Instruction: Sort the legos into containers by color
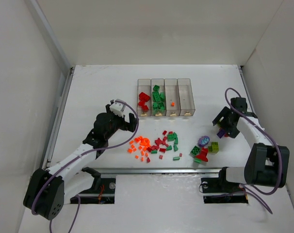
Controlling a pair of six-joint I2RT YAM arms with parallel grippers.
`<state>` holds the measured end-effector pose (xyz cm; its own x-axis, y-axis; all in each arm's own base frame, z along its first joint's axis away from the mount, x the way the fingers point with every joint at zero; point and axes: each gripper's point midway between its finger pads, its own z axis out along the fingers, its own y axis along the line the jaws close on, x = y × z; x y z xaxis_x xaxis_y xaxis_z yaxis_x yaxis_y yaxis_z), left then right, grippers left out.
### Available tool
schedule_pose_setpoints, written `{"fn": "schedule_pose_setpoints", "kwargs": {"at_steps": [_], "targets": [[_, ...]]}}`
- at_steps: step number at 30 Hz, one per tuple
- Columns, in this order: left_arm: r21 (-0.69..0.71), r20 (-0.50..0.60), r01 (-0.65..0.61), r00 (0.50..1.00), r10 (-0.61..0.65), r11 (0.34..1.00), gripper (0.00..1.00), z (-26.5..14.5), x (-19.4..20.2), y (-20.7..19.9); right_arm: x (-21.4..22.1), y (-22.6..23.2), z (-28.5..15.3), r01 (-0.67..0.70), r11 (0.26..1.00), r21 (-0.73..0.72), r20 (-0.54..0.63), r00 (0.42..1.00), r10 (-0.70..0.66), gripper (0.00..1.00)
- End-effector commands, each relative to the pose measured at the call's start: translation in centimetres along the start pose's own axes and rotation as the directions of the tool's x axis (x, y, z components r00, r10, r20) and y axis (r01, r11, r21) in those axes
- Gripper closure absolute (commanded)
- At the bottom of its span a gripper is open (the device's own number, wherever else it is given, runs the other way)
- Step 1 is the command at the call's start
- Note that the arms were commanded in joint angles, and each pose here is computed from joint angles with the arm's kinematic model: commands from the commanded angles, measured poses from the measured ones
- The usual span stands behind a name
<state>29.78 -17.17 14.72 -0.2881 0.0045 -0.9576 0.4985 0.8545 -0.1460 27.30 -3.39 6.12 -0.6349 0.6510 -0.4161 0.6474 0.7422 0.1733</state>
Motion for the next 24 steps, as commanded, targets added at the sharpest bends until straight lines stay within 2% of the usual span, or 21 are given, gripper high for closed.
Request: {"fn": "schedule_pose_setpoints", "kwargs": {"at_steps": [1, 5, 6, 9, 10, 13, 15, 17, 20, 24], "targets": [[0.013, 0.081, 0.009, 0.997, -0.01, 1.0, 0.0, -0.2, -2.2, -0.5, -0.6, 0.1, 0.7, -0.019, 1.0, -0.007, 0.027, 0.999, 0.019, 0.13], [0.013, 0.081, 0.009, 0.997, -0.01, 1.0, 0.0, -0.2, -2.2, -0.5, -0.7, 0.0, 0.9, -0.01, 1.0, 0.002, 0.03, 0.999, 0.01, 0.24], [0.013, 0.081, 0.009, 0.997, -0.01, 1.0, 0.0, -0.2, -2.2, -0.5, -0.7, 0.0, 0.9, -0.01, 1.0, 0.002, 0.031, 0.999, 0.01, 0.31], [0.013, 0.081, 0.009, 0.997, -0.01, 1.0, 0.0, -0.2, -2.2, -0.5, -0.9, 0.1, 1.0, 0.0, 1.0, 0.003, 0.029, 1.0, 0.0, 0.42], [0.013, 0.081, 0.009, 0.997, -0.01, 1.0, 0.0, -0.2, -2.2, -0.5, -0.9, 0.1, 1.0, 0.0, 1.0, 0.003, 0.029, 1.0, 0.0, 0.51], [0.013, 0.081, 0.009, 0.997, -0.01, 1.0, 0.0, -0.2, -2.2, -0.5, -0.9, 0.1, 1.0, 0.009, 1.0, 0.004, 0.029, 1.0, -0.009, 0.67], [0.013, 0.081, 0.009, 0.997, -0.01, 1.0, 0.0, -0.2, -2.2, -0.5, -1.2, -0.1, 0.9, 0.017, 1.0, 0.008, 0.043, 0.999, -0.017, 0.71], [0.013, 0.081, 0.009, 0.997, -0.01, 1.0, 0.0, -0.2, -2.2, -0.5, -1.7, 0.0, 0.7, 0.027, 1.0, 0.012, 0.057, 0.998, -0.028, 0.81], [0.013, 0.081, 0.009, 0.997, -0.01, 1.0, 0.0, -0.2, -2.2, -0.5, -2.0, 0.0, 0.3, 0.052, 0.999, 0.007, 0.067, 0.996, -0.053, 0.89], [0.013, 0.081, 0.009, 0.997, -0.01, 1.0, 0.0, -0.2, -2.2, -0.5, -2.5, 0.4, -0.5, 0.076, 0.997, -0.009, 0.075, 0.994, -0.075, 0.89]]}}
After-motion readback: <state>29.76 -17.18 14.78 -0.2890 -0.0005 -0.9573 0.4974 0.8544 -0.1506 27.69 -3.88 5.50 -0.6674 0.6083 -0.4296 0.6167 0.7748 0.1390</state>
